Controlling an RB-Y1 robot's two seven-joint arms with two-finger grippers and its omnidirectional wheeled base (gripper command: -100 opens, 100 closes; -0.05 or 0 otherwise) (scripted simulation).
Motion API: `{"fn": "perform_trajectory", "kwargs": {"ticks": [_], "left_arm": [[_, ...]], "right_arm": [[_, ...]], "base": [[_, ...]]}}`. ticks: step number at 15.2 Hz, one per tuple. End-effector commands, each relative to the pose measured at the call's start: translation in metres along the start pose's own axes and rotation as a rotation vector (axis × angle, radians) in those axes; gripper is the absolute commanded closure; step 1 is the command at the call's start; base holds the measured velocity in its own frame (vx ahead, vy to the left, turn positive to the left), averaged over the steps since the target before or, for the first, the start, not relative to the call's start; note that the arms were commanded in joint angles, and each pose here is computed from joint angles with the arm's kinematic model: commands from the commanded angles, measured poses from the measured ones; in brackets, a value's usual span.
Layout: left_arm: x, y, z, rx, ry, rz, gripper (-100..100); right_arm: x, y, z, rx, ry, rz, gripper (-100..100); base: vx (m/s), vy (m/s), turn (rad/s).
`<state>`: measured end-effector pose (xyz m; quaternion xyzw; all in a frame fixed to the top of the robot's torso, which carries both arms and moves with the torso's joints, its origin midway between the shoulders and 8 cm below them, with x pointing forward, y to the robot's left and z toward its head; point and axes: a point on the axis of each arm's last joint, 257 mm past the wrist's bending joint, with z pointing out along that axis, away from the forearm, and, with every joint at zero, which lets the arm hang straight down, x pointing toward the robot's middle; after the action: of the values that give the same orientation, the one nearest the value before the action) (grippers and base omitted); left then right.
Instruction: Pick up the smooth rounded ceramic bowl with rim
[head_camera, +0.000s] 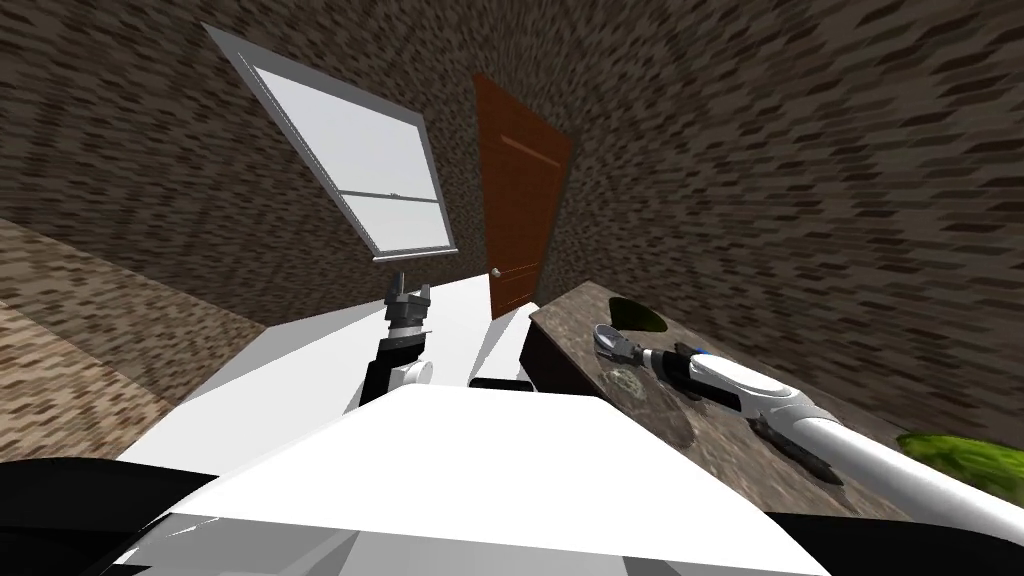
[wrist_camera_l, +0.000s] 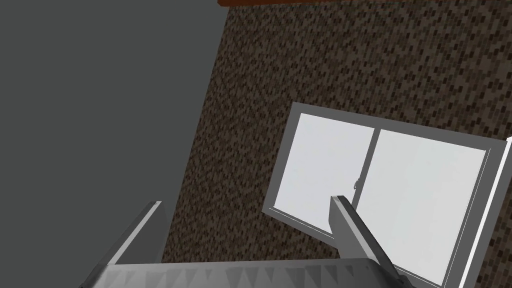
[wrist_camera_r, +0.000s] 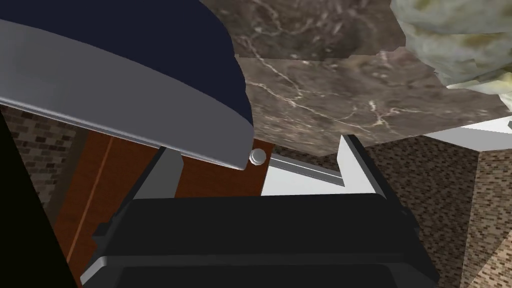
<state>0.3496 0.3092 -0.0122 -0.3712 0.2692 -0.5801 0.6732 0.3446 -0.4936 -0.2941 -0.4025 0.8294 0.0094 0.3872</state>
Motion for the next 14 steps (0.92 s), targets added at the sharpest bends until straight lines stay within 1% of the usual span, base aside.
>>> {"fn": "perform_trajectory", "kwargs": {"ticks": [1,2,3,5,6,7,8,11,14], "left_arm": [[0.0,0.0,0.0,0.0,0.0,0.0,0],[0.0,0.0,0.0,0.0,0.0,0.0,0],[0.0,0.0,0.0,0.0,0.0,0.0,0],[0.0,0.0,0.0,0.0,0.0,0.0,0],[0.0,0.0,0.0,0.0,0.0,0.0,0],[0.0,0.0,0.0,0.0,0.0,0.0,0],[0.0,0.0,0.0,0.0,0.0,0.0,0],[0.0,0.0,0.0,0.0,0.0,0.0,0],[0.0,0.0,0.0,0.0,0.0,0.0,0]], "right_arm": [[0.017,-0.005,-0.007,-0.006,0.053,-0.034,-100],[0.035,-0.01,-0.018,-0.015,0.113,-0.072,-100],[0.035,-0.01,-0.018,-0.015,0.113,-0.072,-100],[0.069,-0.017,-0.041,-0.037,0.221,-0.133,-100],[0.069,-0.019,-0.042,-0.036,0.224,-0.136,-100],[0.084,-0.023,-0.054,-0.047,0.275,-0.164,-100],[0.084,-0.023,-0.054,-0.047,0.275,-0.164,-100],[0.12,-0.032,-0.087,-0.079,0.4,-0.226,-100],[0.144,-0.038,-0.114,-0.107,0.491,-0.266,-100]], "base": [[0.018,0.063,0.125],[0.02,0.071,0.135],[0.024,0.064,0.098],[0.019,0.074,0.146],[0.014,0.078,0.136],[0.019,0.078,0.106],[0.015,0.075,0.067],[0.015,0.083,0.125],[0.015,0.083,0.125]]}}
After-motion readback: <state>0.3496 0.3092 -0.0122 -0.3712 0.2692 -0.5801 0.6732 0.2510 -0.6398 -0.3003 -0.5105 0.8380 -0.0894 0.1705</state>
